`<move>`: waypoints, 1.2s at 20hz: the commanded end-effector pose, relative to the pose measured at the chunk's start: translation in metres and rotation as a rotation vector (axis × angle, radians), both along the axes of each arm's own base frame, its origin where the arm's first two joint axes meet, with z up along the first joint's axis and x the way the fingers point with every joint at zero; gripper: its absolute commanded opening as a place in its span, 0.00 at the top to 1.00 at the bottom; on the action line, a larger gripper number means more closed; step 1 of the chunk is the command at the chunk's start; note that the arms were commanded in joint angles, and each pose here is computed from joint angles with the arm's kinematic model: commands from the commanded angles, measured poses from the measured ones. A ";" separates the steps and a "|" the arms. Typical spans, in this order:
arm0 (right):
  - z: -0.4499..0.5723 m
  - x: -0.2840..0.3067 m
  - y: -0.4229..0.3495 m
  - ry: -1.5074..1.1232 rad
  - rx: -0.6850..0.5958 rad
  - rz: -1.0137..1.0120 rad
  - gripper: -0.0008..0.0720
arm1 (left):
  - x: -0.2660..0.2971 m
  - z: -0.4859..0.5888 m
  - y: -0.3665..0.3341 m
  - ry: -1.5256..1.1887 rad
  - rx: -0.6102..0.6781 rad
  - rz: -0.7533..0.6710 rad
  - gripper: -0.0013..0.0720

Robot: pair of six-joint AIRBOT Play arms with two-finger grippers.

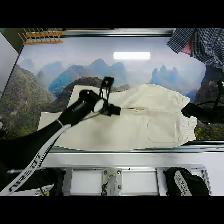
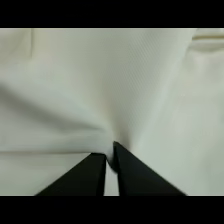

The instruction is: Fold the clothes and pants, and hang the long-sleeved shirts on hangers.

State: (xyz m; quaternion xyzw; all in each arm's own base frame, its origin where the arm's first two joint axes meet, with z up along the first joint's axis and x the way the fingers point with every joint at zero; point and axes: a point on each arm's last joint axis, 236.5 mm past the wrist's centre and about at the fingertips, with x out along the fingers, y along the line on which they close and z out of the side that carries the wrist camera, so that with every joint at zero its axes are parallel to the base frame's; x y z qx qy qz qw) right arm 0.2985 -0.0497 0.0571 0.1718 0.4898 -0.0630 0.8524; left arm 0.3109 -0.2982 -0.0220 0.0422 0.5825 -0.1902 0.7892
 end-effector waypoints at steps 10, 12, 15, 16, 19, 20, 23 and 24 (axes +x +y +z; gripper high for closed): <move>0.001 0.000 0.003 -0.002 0.015 0.002 0.09 | 0.076 0.070 0.130 -0.077 0.225 -0.310 0.21; 0.001 0.000 0.003 -0.002 0.015 0.002 0.09 | 0.122 0.064 0.183 -0.080 0.253 -0.257 0.34; 0.000 0.000 0.004 -0.001 0.016 0.002 0.09 | 0.169 0.031 0.241 -0.026 0.279 -0.194 0.46; 0.000 0.000 0.003 -0.001 0.015 0.002 0.09 | 0.179 0.018 0.252 -0.008 0.280 -0.175 0.46; -0.001 0.000 0.004 0.003 0.017 0.001 0.09 | 0.210 -0.020 0.258 0.012 0.249 -0.128 0.21; -0.001 0.000 0.003 0.003 0.016 0.001 0.09 | 0.217 -0.028 0.257 0.016 0.250 -0.130 0.21; -0.001 0.000 0.004 0.003 0.017 0.001 0.09 | 0.229 -0.040 0.239 0.023 0.251 -0.169 0.21; -0.001 0.000 0.003 0.003 0.016 0.002 0.09 | 0.233 -0.041 0.232 0.009 0.250 -0.198 0.21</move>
